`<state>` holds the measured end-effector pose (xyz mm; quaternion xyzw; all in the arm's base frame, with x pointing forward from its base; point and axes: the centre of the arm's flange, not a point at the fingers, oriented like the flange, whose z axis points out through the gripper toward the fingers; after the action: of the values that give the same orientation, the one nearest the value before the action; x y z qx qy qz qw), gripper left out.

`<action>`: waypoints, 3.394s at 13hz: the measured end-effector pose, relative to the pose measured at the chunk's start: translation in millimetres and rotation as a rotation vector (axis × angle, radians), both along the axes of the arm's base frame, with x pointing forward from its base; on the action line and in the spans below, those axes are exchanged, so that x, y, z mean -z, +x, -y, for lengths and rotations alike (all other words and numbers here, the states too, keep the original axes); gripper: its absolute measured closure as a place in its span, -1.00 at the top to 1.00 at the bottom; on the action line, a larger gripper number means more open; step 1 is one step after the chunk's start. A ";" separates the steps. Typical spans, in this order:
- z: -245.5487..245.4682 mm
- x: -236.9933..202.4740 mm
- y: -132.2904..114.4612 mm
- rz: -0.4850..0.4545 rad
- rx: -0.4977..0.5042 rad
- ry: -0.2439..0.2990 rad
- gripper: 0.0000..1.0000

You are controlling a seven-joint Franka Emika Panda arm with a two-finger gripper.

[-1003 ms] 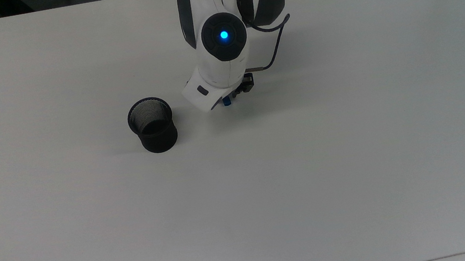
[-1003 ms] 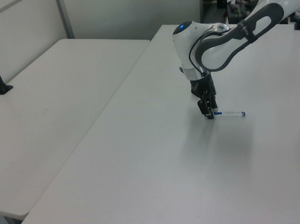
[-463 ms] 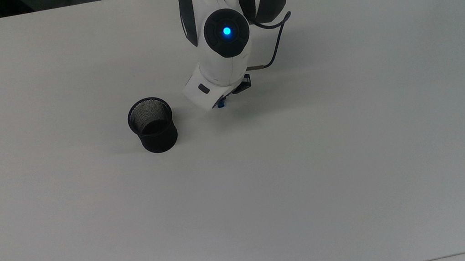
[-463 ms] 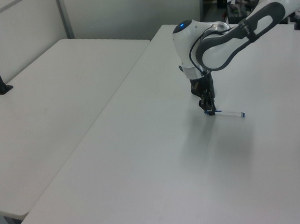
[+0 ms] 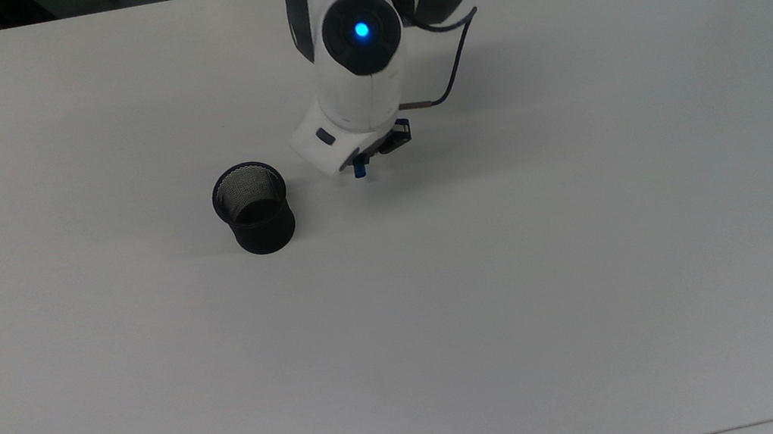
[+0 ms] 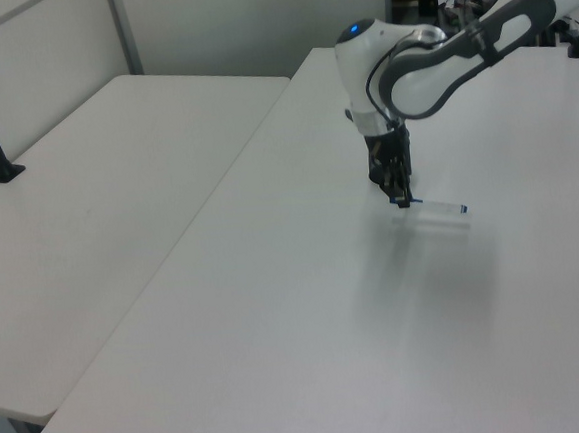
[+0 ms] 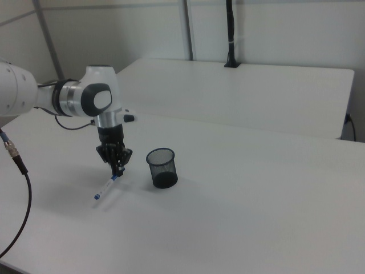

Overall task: Insert the marker
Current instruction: 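Lift the marker and carry it over the black mesh cup, then tilt the marker upright and lower it into the cup opening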

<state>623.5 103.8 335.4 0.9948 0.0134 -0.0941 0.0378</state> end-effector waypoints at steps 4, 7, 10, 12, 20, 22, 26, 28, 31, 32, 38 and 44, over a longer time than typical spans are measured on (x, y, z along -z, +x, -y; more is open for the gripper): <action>31.2 -56.7 2.3 0.088 0.058 0.025 -0.64; 74.0 -114.4 1.8 0.184 0.133 0.046 -0.64; 102.9 -160.7 -6.2 0.264 0.193 0.063 -0.64; 112.4 -180.2 -2.7 0.361 0.281 0.071 -0.64; 109.8 -140.3 41.5 0.617 0.440 0.004 -0.64; 107.6 -118.3 51.2 0.647 0.440 -0.033 -0.64; 108.1 -114.9 54.1 0.660 0.434 -0.036 -0.64; 111.2 -115.3 54.1 0.660 0.438 -0.038 -0.64; 118.5 -118.9 54.0 0.666 0.449 -0.039 -0.64; 125.3 -123.2 53.6 0.673 0.457 -0.041 -0.64; 144.4 -145.6 49.6 0.702 0.429 -0.047 -0.64; 145.6 -140.9 49.1 0.683 0.318 -0.066 -0.64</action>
<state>672.6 -41.8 476.3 0.9567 -0.1576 0.2381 0.0570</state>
